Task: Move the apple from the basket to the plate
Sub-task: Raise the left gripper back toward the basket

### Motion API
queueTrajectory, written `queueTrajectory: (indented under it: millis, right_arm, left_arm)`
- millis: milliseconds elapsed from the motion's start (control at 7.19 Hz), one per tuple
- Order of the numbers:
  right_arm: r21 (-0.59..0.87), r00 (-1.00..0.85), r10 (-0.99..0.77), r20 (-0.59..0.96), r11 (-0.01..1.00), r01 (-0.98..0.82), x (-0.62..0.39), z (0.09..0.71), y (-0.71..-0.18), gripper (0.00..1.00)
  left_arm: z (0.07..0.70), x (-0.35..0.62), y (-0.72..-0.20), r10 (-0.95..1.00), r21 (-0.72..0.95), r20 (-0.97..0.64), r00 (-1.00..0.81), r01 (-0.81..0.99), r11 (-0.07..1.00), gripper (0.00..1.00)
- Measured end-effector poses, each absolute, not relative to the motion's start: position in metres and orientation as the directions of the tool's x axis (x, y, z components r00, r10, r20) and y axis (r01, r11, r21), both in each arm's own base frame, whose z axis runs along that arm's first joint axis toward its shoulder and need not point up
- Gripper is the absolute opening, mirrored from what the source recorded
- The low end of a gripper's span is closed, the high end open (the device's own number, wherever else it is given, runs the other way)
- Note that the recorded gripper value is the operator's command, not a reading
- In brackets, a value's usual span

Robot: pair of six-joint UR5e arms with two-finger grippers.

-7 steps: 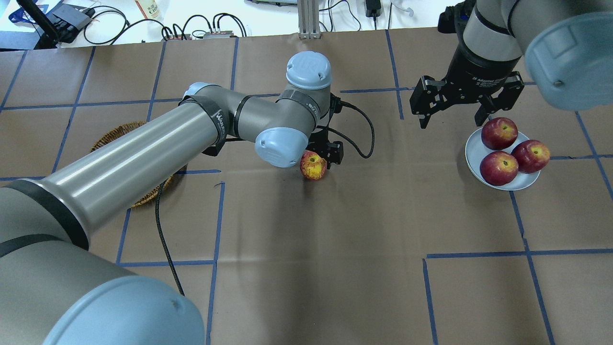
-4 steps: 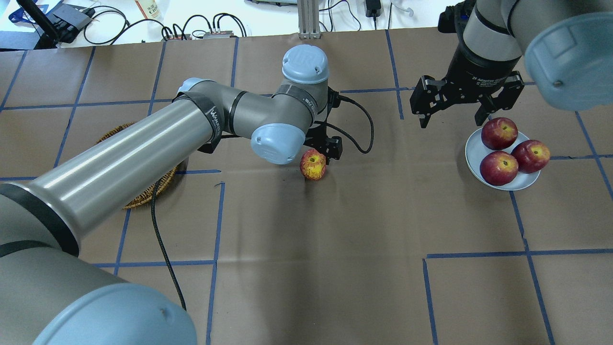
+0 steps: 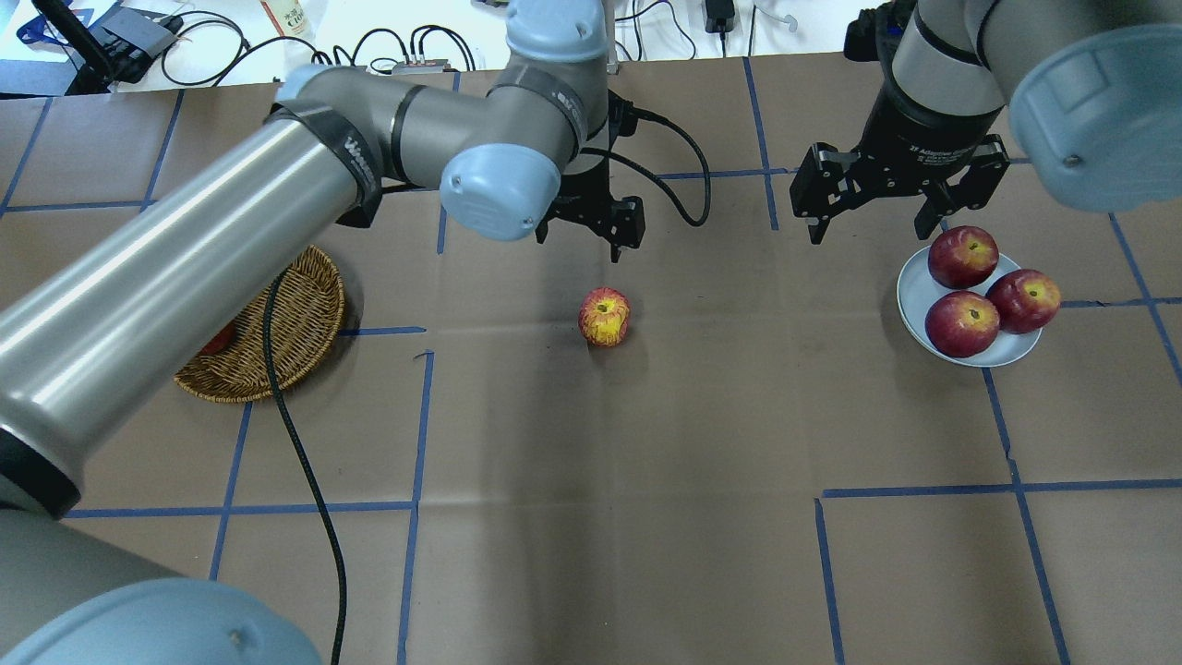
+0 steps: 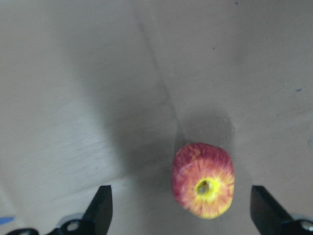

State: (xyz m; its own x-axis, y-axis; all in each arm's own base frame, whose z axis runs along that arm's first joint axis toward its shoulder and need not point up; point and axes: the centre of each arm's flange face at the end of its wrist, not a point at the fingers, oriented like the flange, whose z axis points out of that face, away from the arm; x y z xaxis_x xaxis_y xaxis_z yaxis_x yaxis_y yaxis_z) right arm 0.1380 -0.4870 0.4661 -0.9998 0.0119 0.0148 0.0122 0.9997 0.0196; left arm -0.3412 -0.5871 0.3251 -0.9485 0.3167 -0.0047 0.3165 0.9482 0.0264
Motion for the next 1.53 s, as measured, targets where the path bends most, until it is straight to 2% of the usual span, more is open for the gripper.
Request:
queueTrajectory:
  millis: [695,974,1252,1530]
  right_arm:
    - [0.017,-1.000,0.011,0.016,1.000,0.011,0.138,0.466,-0.487,1.00]
    - [0.022,-1.000,0.013,0.016,1.000,0.014,0.138,0.463,-0.491,1.00]
    - [0.012,-0.999,0.038,0.016,0.999,0.038,0.157,0.459,-0.496,1.00]
    - [-0.036,-0.999,0.040,0.012,0.999,0.039,0.244,0.430,-0.516,1.00]
  left_arm:
    - [0.468,-0.214,-0.557,0.169,0.036,0.008,-0.986,0.169,0.985,0.99]
    - [0.484,-0.182,-0.541,0.116,0.020,0.010,-0.993,0.116,0.993,0.99]
    - [0.474,-0.165,-0.530,0.082,0.046,0.013,-0.997,0.082,0.996,0.99]
    - [0.470,-0.154,-0.521,0.061,0.052,0.013,-0.998,0.062,0.997,0.99]
